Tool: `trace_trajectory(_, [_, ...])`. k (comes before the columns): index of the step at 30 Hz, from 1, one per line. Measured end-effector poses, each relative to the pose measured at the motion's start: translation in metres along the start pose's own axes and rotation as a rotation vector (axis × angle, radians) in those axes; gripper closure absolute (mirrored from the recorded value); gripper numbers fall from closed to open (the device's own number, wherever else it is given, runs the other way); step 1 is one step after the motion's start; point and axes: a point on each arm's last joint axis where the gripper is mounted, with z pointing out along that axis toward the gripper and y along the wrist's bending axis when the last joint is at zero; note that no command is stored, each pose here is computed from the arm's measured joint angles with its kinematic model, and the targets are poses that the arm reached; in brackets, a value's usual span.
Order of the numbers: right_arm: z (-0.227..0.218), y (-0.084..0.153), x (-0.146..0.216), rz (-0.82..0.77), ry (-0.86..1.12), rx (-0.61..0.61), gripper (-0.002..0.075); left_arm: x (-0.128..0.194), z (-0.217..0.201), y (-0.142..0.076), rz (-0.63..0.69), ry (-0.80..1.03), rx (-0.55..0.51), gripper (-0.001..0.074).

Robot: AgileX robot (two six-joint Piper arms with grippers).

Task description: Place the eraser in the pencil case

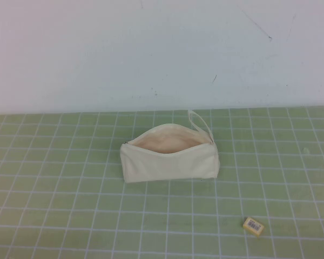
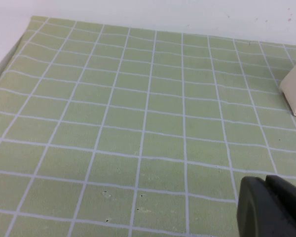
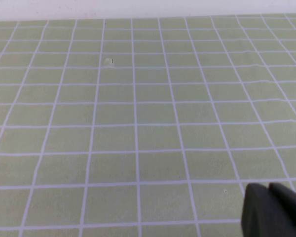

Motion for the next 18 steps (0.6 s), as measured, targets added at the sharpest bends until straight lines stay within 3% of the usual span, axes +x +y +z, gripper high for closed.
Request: trace_trajectory(18, [0.0,0.0015,0.0001,0.035,0.002,-0.016,0.0727,0.0,0.0,0.0,0.0,0.0,0.0,0.0738])
